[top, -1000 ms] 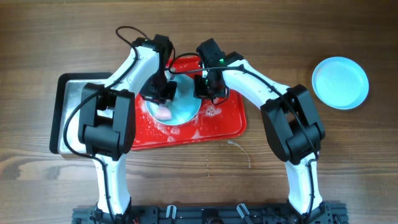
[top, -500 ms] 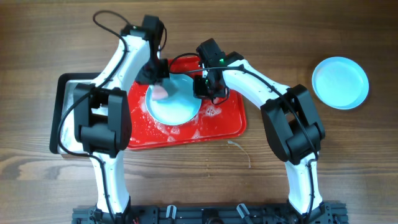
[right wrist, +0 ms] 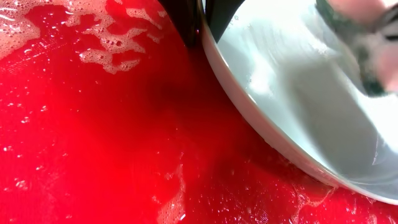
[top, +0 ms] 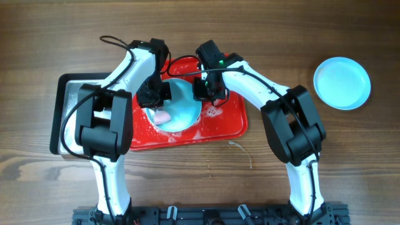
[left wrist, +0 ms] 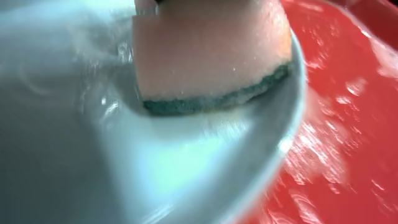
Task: Clean dirty plates on tray and stack at the side
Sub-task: 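Continue scrubbing the plate's near side with the left sponge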
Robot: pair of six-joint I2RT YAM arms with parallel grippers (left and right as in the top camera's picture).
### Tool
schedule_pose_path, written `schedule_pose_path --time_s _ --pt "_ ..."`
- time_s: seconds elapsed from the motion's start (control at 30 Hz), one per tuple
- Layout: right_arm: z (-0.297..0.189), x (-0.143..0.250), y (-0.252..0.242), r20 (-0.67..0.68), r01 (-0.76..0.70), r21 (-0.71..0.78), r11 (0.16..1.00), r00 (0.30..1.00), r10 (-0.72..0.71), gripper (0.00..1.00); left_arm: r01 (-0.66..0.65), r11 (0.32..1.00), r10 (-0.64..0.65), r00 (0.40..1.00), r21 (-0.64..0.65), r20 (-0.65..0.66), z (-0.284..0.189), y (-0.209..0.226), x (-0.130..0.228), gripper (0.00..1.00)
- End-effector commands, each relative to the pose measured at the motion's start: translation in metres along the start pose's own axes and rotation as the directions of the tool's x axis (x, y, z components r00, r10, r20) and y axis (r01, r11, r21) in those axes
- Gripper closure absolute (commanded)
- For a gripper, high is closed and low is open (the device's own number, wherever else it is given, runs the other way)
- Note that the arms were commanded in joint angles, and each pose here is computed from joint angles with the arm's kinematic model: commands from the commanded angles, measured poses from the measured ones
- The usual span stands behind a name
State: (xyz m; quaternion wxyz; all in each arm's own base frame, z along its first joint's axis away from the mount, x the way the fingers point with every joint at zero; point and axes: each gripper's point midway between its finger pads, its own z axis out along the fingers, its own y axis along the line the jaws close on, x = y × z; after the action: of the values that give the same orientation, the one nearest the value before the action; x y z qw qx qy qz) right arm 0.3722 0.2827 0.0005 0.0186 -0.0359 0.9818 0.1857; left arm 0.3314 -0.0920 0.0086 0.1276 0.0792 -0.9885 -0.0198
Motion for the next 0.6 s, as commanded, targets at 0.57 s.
schedule_pose_path --time_s 0.57 --pt "0.027 0.016 -0.028 -0.055 -0.05 0.083 0.995 0.997 0.055 0.96 0.118 0.988 -0.144 0.944 0.102 0.297 0.032 -0.051 -0.063 0.96"
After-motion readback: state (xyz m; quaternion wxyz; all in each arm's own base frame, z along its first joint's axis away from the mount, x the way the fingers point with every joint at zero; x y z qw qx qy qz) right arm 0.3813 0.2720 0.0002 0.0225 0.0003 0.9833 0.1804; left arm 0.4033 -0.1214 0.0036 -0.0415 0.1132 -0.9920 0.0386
